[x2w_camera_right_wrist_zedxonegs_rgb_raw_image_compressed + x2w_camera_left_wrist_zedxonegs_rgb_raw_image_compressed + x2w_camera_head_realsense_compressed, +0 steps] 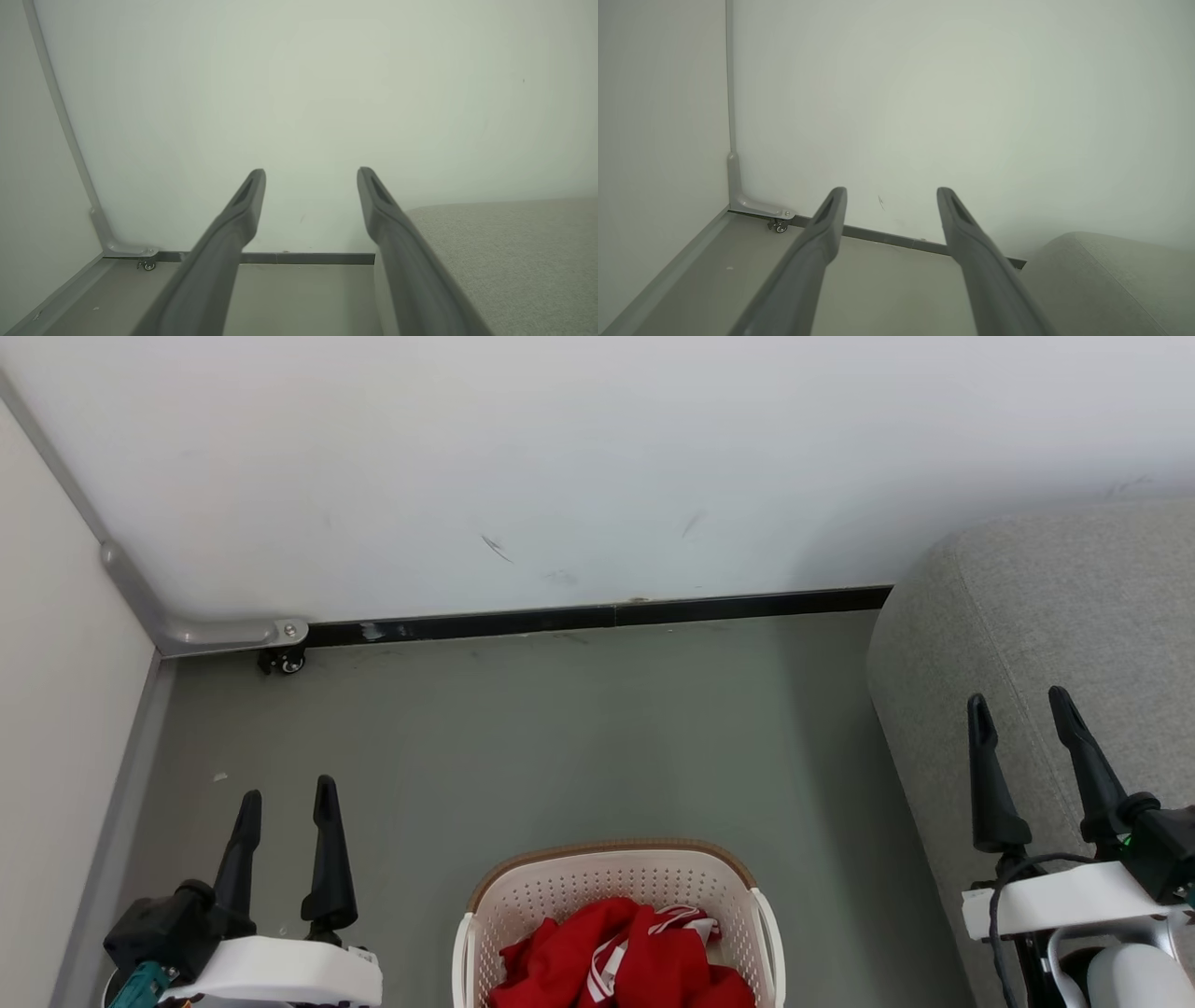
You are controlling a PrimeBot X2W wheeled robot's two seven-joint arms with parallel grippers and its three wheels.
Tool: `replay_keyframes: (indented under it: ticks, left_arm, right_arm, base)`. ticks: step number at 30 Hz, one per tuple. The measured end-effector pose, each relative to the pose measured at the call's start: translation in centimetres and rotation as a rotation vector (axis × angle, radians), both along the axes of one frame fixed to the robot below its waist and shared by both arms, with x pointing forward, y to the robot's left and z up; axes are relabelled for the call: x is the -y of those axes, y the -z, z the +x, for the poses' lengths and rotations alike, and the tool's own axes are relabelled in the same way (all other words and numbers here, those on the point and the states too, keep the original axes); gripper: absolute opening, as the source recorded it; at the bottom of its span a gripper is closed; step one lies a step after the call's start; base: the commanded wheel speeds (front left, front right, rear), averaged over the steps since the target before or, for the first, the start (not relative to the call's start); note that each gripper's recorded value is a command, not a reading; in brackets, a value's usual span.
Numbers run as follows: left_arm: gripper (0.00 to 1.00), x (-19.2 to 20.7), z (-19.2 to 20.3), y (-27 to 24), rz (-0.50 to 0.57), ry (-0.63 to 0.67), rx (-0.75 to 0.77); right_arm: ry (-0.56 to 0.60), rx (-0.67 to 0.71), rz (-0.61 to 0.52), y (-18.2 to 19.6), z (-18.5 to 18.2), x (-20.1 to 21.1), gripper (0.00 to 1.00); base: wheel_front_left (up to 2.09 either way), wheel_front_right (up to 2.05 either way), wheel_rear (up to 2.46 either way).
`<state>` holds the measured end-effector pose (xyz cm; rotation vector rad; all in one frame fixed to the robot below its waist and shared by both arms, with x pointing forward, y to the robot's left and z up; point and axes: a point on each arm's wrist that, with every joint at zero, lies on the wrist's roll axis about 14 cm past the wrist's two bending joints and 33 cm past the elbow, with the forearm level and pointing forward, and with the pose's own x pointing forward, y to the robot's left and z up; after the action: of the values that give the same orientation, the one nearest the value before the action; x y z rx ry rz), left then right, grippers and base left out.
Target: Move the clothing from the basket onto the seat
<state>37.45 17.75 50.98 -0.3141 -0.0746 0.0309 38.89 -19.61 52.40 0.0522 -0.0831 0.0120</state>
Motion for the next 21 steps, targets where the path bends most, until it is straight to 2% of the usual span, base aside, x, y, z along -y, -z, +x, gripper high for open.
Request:
replay_keyframes:
  ticks: [21]
  left_arm:
    - [1.0, -0.26, 0.39, -0.24, 0.136, 0.016, 0.006]
  right_arm:
    - [-0.007, -0.053, -0.038, 0.39, 0.17, -0.17, 1.0]
  base:
    - [0.0, 0.0, 0.0]
